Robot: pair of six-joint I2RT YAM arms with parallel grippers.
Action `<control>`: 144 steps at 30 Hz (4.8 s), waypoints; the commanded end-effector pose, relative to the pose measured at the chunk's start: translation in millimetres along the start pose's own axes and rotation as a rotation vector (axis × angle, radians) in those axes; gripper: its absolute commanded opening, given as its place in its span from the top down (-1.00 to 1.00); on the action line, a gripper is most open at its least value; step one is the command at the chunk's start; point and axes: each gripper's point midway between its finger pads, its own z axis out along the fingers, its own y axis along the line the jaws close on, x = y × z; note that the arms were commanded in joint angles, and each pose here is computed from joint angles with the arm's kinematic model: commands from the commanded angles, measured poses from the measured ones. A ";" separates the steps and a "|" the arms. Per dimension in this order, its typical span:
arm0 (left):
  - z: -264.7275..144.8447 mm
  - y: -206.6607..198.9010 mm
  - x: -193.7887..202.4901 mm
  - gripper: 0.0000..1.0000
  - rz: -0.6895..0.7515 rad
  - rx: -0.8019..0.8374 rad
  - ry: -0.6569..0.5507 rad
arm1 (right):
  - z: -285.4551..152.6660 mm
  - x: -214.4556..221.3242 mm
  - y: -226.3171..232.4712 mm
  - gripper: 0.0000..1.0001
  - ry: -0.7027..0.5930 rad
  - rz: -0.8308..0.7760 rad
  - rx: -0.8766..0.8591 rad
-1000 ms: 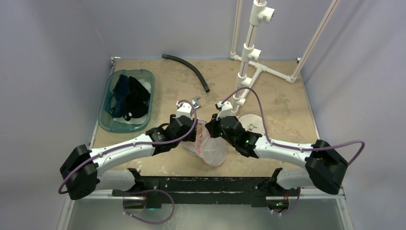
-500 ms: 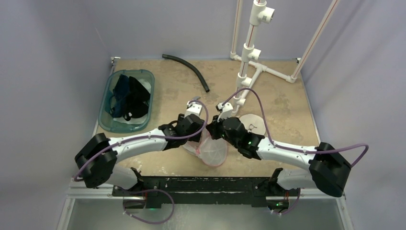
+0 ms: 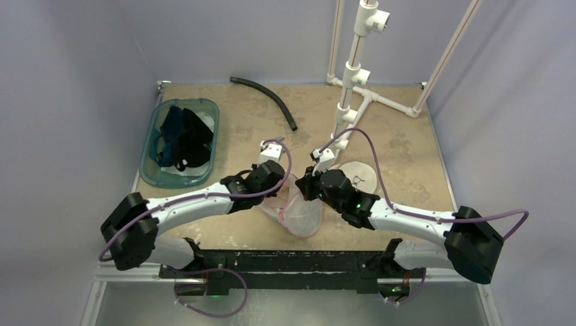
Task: Unzip the laundry bag and remove the bra
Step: Pick up the bra from the laundry bag, then place the bra in the bin.
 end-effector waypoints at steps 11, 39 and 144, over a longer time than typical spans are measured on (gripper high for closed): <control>-103.4 -33.1 -94.5 1.00 -0.121 0.378 -0.238 | -1.1 -10.1 2.4 1.00 -0.012 0.061 0.019; -238.7 -31.3 -211.2 1.00 -0.121 0.586 -0.494 | -106.6 -115.7 38.7 -0.55 -0.277 0.030 -0.186; -384.8 -31.3 -355.9 1.00 -0.329 0.838 -0.944 | -155.8 -210.7 137.6 -0.46 -0.529 0.283 -1.107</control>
